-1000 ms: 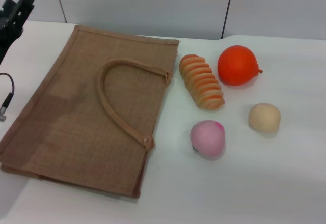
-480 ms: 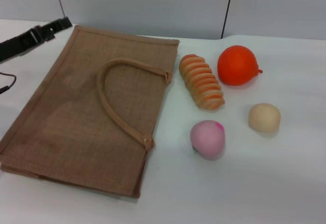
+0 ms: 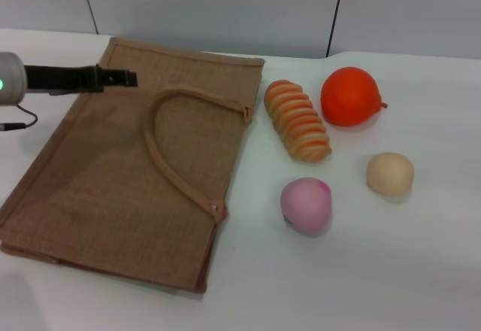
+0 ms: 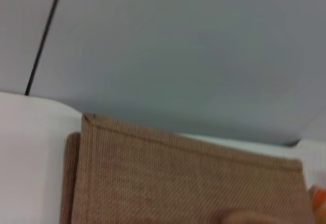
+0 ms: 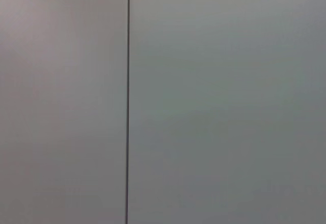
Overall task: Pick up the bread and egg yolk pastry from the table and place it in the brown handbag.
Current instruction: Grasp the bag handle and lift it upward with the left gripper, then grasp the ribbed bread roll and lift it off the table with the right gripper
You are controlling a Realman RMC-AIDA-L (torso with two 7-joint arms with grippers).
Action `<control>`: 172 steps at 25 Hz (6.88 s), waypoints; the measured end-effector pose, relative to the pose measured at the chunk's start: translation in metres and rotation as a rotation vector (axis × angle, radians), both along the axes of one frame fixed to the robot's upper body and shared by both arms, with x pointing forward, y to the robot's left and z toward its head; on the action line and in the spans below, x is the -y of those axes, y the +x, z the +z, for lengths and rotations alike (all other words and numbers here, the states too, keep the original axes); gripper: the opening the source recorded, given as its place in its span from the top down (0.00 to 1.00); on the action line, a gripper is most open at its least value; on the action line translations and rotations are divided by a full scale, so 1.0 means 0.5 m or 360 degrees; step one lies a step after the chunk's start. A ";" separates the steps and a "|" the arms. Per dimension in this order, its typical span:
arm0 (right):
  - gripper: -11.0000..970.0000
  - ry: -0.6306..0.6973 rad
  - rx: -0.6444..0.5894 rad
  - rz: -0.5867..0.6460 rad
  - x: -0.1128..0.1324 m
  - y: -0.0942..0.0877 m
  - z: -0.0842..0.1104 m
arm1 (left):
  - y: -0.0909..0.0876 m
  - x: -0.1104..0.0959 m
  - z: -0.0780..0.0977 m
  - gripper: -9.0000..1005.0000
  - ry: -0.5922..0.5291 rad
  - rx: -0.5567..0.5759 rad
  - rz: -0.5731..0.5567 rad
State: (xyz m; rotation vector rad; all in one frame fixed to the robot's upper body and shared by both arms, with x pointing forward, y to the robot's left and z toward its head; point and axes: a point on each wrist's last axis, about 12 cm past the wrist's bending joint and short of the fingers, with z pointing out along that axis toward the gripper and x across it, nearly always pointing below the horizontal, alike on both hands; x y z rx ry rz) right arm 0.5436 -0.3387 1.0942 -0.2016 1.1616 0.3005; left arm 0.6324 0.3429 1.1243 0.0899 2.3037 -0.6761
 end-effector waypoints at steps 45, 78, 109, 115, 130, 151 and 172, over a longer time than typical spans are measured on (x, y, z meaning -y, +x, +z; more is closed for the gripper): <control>0.07 0.0019 0.0015 0.0004 0.001 -0.001 0.003 | 0.044 0.136 -0.050 0.27 0.0439 0.0038 -0.0294; 0.07 -0.0231 -0.0058 0.0477 -0.098 0.039 0.010 | -0.022 0.096 -0.058 0.88 -0.0108 0.0565 -0.0193; 0.08 -0.0974 -0.1107 0.1100 -0.330 0.190 0.009 | -0.139 0.029 -0.012 0.88 -0.0535 0.1302 -0.0135; 0.08 -0.1090 -0.1185 0.0969 -0.351 0.211 0.004 | -0.139 0.033 -0.012 0.88 -0.0544 0.1304 -0.0138; 0.11 -0.1375 -0.1330 0.0823 -0.392 0.212 -0.019 | -0.135 0.038 -0.011 0.88 -0.0561 0.1306 -0.0143; 0.45 -0.1426 -0.1332 0.0829 -0.401 0.207 -0.022 | -0.135 0.038 -0.011 0.88 -0.0560 0.1307 -0.0143; 0.62 -0.1366 -0.1316 0.0821 -0.403 0.198 -0.016 | -0.139 0.033 -0.014 0.88 -0.0555 0.1302 -0.0132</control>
